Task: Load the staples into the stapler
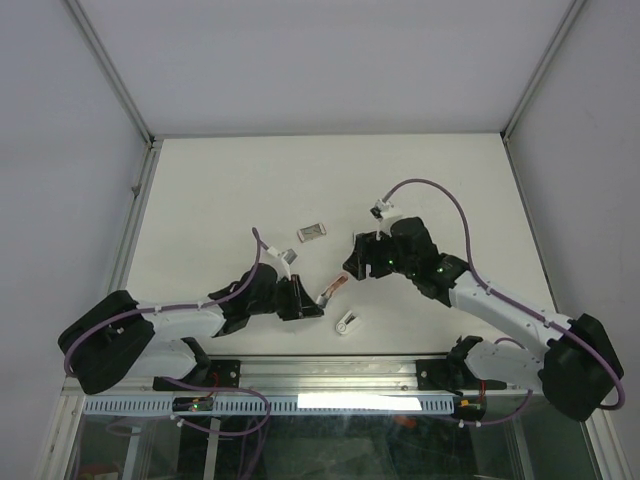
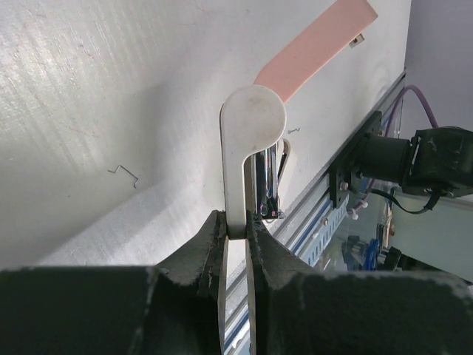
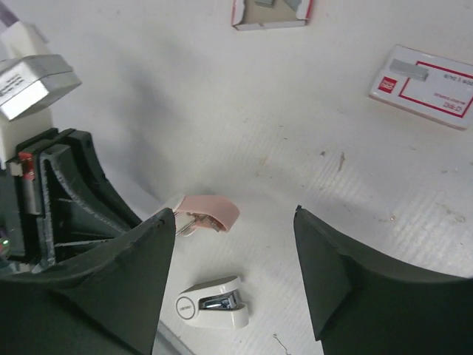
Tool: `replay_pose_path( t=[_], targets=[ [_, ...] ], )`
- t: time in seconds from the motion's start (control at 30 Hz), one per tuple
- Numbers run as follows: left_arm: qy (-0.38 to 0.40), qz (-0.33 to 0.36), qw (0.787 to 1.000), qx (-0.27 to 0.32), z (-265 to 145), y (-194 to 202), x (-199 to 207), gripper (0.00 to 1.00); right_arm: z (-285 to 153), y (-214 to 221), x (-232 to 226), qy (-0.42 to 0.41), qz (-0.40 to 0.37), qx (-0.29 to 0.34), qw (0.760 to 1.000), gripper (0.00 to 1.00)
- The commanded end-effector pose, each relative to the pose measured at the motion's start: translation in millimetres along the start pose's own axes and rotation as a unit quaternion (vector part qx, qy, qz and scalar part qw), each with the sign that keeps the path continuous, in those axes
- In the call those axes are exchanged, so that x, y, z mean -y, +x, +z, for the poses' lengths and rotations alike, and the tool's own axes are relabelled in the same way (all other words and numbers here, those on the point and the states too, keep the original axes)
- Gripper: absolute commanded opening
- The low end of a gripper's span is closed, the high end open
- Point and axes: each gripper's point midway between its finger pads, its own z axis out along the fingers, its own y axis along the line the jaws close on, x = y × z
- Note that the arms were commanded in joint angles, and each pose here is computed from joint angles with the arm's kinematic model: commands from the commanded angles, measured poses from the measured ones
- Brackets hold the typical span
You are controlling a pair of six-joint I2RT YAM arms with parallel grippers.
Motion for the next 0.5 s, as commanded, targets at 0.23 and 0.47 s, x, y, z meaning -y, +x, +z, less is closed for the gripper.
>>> replay_pose_path(
  t=[0.23, 0.47],
  targets=[
    [0.124, 0.063, 0.990, -0.007, -22, -7, 52, 0.00, -29, 4, -47, -0.235, -0.005, -0.038, 0.971, 0.74],
    [0.149, 0.076, 0.986, -0.025, -29, -2, 62, 0.00, -38, 10, -60, -0.288, -0.012, -0.057, 0.956, 0.67]
  ],
)
